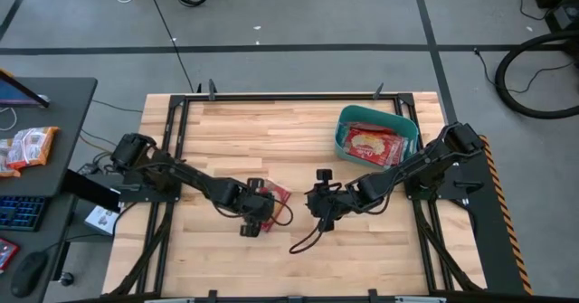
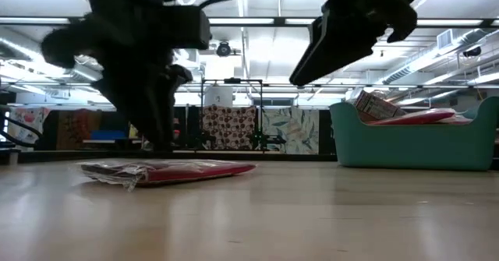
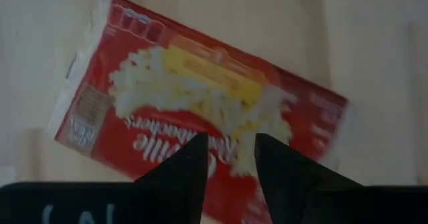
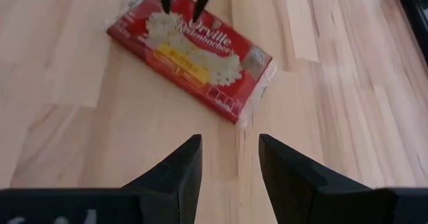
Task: Sort popcorn bags into baskets
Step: Put the red popcorn bag into the green container
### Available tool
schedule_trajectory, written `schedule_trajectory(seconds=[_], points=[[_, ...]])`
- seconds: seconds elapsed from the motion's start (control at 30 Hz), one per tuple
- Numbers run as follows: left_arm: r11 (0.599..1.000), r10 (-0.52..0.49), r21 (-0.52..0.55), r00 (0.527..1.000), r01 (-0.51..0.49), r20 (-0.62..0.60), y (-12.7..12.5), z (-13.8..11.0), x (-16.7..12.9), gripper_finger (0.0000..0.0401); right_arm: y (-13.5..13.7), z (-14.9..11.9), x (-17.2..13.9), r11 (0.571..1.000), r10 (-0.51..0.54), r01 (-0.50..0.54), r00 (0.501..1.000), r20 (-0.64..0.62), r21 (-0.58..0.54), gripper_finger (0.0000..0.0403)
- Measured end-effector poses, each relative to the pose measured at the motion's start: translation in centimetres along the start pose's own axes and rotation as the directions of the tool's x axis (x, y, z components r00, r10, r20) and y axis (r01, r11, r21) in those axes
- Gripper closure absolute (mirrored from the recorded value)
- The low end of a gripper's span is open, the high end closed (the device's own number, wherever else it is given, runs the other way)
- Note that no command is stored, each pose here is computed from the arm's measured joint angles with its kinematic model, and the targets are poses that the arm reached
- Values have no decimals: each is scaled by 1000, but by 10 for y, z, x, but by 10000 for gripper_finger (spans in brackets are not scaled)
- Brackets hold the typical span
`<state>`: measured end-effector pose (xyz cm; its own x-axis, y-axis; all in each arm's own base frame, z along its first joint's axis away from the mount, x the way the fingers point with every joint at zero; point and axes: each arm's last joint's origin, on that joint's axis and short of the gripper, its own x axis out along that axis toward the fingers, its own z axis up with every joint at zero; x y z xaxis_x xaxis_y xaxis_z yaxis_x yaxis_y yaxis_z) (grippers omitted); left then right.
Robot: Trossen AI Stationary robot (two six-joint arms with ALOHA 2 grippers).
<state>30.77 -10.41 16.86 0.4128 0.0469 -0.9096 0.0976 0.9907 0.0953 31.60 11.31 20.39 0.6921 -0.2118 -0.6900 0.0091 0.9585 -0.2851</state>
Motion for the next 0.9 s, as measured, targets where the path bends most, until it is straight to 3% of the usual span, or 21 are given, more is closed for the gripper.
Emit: schedule_trajectory(seconds=[0.1, 0.27, 0.53, 0.73, 0.9], points=[[999, 24, 29, 998, -23, -56, -3, -4, -5, 271, 1, 1, 2, 1000, 3, -3, 1000, 26, 5, 250], [989, 146, 38, 985, -144, -92, 4, -20, 5, 271, 11, 2, 20, 999, 25, -23, 999, 42, -38, 250], [989, 139, -41, 989, -141, -55, 15, -43, 26, 271, 31, -7, 56, 985, 11, 3, 997, 79, -170, 250], [991, 130, -41, 991, -131, -17, 14, -42, 29, 271, 41, -14, 78, 923, -37, 76, 993, 111, -376, 250], [991, 125, -49, 992, -125, -11, 13, -41, 29, 271, 47, -21, 91, 878, -60, 108, 991, 118, -466, 250]])
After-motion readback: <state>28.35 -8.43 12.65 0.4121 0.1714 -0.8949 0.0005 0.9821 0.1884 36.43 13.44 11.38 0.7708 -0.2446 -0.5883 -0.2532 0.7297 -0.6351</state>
